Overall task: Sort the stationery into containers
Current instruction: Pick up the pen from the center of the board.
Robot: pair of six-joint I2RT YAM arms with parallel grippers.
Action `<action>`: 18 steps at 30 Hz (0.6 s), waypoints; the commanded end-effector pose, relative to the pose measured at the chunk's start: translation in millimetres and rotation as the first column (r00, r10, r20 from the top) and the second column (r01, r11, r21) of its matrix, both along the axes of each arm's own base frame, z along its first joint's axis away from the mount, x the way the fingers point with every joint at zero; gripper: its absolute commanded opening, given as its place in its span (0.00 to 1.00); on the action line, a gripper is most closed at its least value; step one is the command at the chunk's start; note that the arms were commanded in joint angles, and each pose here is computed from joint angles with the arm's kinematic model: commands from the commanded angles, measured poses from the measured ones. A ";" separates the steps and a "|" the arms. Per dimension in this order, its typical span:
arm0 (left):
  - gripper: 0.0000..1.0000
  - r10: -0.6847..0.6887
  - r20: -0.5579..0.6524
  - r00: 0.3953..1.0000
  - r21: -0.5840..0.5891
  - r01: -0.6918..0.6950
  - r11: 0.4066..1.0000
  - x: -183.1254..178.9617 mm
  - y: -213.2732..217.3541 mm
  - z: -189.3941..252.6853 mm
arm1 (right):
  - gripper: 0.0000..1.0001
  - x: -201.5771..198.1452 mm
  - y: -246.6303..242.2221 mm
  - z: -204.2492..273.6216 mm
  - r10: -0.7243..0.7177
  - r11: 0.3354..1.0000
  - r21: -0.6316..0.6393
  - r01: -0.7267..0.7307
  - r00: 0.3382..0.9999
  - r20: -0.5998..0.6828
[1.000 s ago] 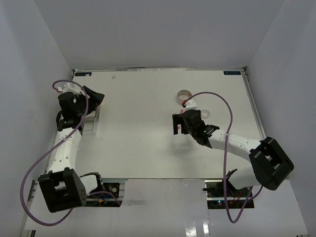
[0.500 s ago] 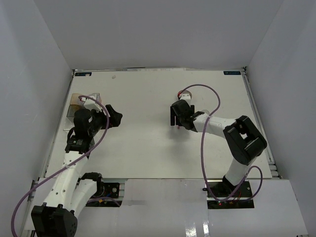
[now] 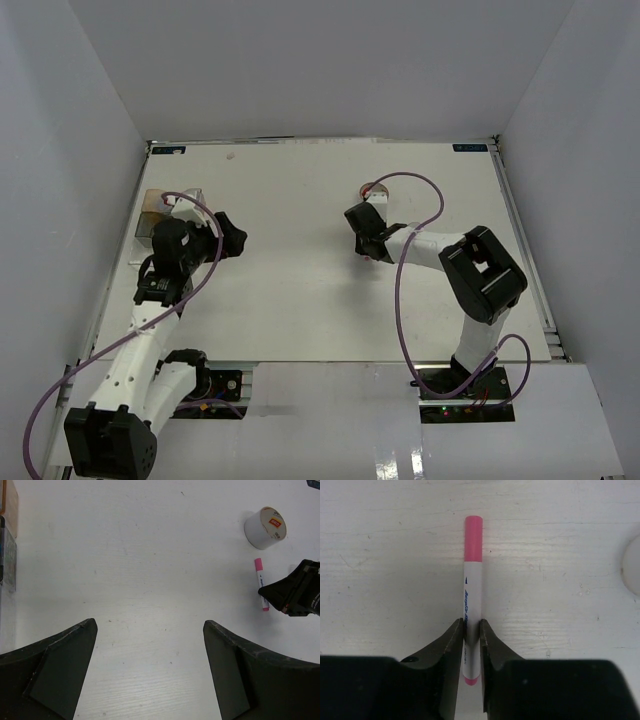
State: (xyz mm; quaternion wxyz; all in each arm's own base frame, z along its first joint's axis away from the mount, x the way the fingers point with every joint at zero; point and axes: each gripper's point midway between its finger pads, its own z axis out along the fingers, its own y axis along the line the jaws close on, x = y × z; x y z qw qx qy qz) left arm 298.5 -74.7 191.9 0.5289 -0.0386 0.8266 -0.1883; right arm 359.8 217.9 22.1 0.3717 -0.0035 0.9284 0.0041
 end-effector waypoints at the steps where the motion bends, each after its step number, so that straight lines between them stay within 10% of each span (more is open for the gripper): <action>1: 0.98 -0.023 -0.013 1.000 -0.021 0.023 1.000 -1.5 -6.1 0.6 | 0.20 -10.5 -11.3 -21.4 -0.030 0.999 -0.034 0.029 0.998 -0.056; 18: 0.98 -0.259 -0.176 0.950 -0.415 0.167 0.894 -19.3 -115.1 -8.8 | 0.14 -91.3 83.4 72.9 0.471 0.866 0.059 -0.497 0.849 0.239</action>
